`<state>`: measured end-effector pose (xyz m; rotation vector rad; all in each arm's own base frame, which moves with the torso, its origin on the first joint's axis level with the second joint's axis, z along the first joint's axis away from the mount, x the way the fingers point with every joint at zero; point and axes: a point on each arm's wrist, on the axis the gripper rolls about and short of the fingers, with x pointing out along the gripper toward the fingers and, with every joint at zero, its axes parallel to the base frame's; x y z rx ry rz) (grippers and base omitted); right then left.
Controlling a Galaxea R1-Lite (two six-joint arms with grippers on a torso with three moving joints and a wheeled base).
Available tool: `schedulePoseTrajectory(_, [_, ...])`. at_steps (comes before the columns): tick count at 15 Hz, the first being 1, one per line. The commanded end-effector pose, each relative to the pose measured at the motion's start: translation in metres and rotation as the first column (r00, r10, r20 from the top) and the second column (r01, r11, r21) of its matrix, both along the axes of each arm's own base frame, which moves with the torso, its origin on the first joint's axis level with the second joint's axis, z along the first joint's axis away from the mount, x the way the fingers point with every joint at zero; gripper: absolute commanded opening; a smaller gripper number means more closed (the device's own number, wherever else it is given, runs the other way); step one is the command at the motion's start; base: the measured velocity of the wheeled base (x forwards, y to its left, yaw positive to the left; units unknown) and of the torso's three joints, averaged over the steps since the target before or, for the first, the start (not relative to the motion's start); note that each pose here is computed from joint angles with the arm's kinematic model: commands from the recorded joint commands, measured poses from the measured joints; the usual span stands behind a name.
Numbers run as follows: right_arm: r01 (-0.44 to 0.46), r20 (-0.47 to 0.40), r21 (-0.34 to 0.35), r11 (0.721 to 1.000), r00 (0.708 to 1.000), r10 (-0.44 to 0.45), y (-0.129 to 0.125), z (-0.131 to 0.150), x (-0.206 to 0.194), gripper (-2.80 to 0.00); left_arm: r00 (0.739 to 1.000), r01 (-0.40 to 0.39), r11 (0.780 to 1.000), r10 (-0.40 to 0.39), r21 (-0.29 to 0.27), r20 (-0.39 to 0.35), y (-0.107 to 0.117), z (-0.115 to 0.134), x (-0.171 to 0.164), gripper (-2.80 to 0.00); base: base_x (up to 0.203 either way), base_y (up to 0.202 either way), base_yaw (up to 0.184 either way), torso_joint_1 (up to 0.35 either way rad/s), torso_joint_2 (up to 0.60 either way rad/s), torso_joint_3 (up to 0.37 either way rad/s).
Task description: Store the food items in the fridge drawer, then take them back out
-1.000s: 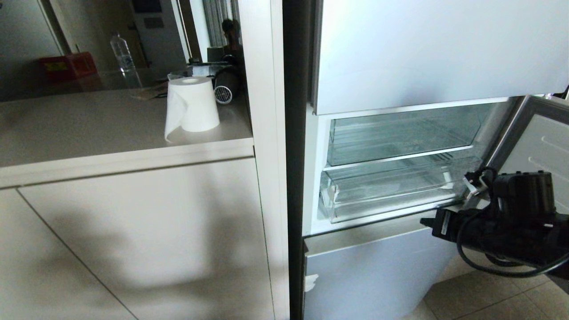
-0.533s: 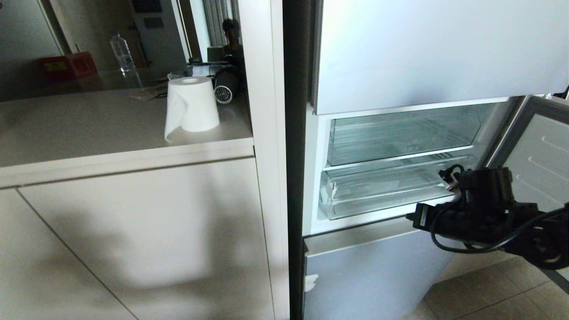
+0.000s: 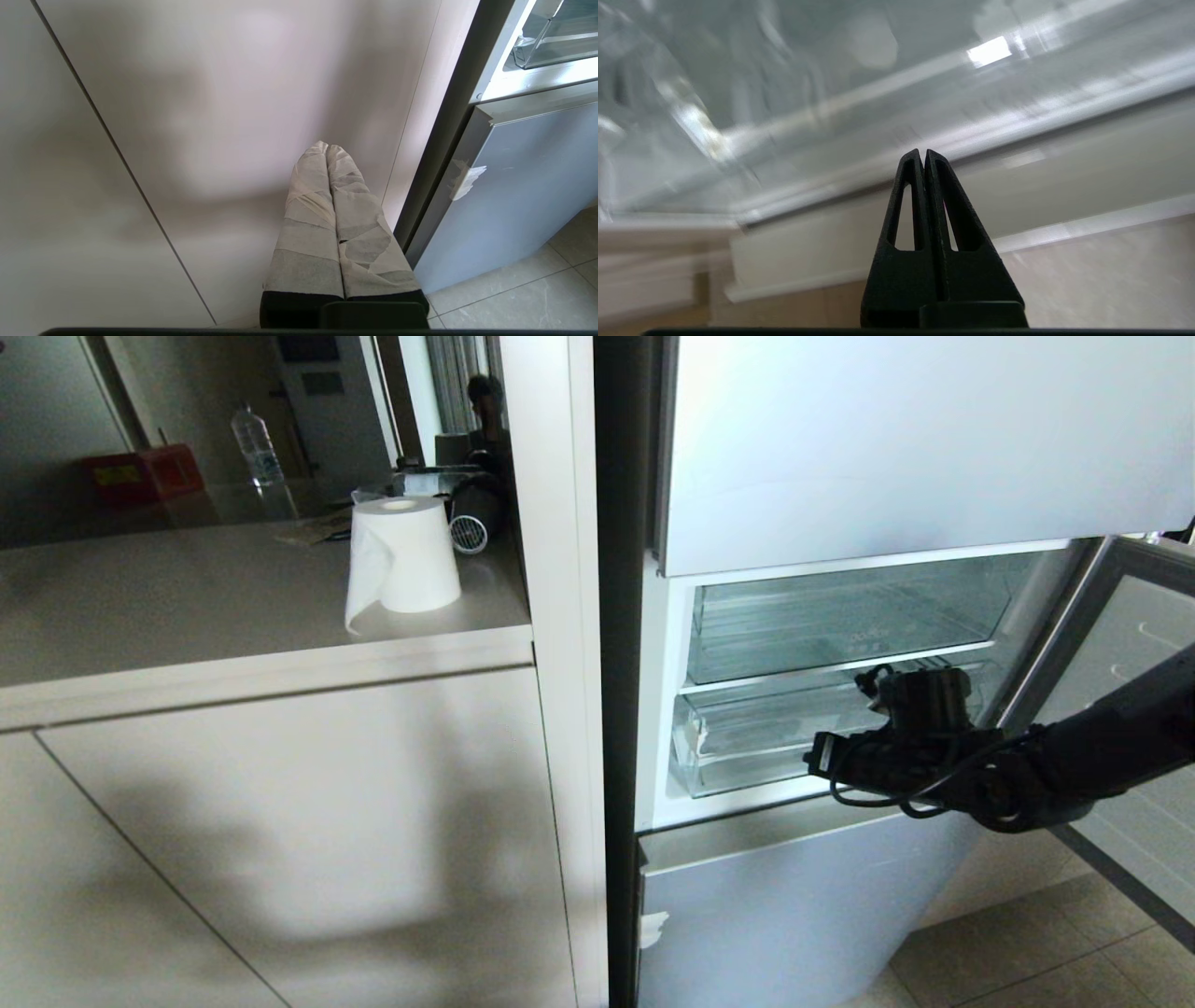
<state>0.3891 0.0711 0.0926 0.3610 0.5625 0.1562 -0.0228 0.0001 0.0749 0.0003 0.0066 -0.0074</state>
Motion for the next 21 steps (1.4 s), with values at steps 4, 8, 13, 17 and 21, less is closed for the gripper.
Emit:
schedulePoseTrajectory(4, [-0.012, 0.007, 0.026, 1.0, 1.0, 0.011, 0.01, 0.002, 0.001, -2.8, 1.0, 0.0, 1.0, 0.0, 0.0, 0.0, 0.0, 0.0, 0.0, -2.8, 0.0, 0.0, 0.0, 0.0, 0.0, 0.0])
schedulePoseTrajectory(8, [0.019, 0.029, 0.09, 0.996, 0.999, -0.022, 0.01, 0.014, 0.0, -2.8, 1.0, 0.0, 1.0, 0.0, 0.0, 0.0, 0.0, 0.0, 0.0, -2.8, 0.0, 0.0, 0.0, 0.0, 0.0, 0.0])
schedulePoseTrajectory(13, [0.1, 0.069, 0.067, 0.993, 0.992, -0.104, 0.012, 0.003, 0.013, -2.8, 1.0, 0.0, 1.0, 0.0, 0.0, 0.0, 0.0, 0.0, 0.0, -2.8, 0.0, 0.0, 0.0, 0.0, 0.0, 0.0])
schedulePoseTrajectory(17, [0.126, 0.069, 0.129, 0.984, 0.988, -0.135, 0.012, 0.013, 0.01, -2.8, 1.0, 0.0, 1.0, 0.0, 0.0, 0.0, 0.0, 0.0, 0.0, -2.8, 0.0, 0.0, 0.0, 0.0, 0.0, 0.0])
schedulePoseTrajectory(21, [0.091, 0.108, 0.157, 0.983, 0.988, -0.108, 0.003, 0.059, -0.058, -2.8, 1.0, 0.0, 1.0, 0.0, 0.0, 0.0, 0.0, 0.0, 0.0, -2.8, 0.0, 0.0, 0.0, 0.0, 0.0, 0.0])
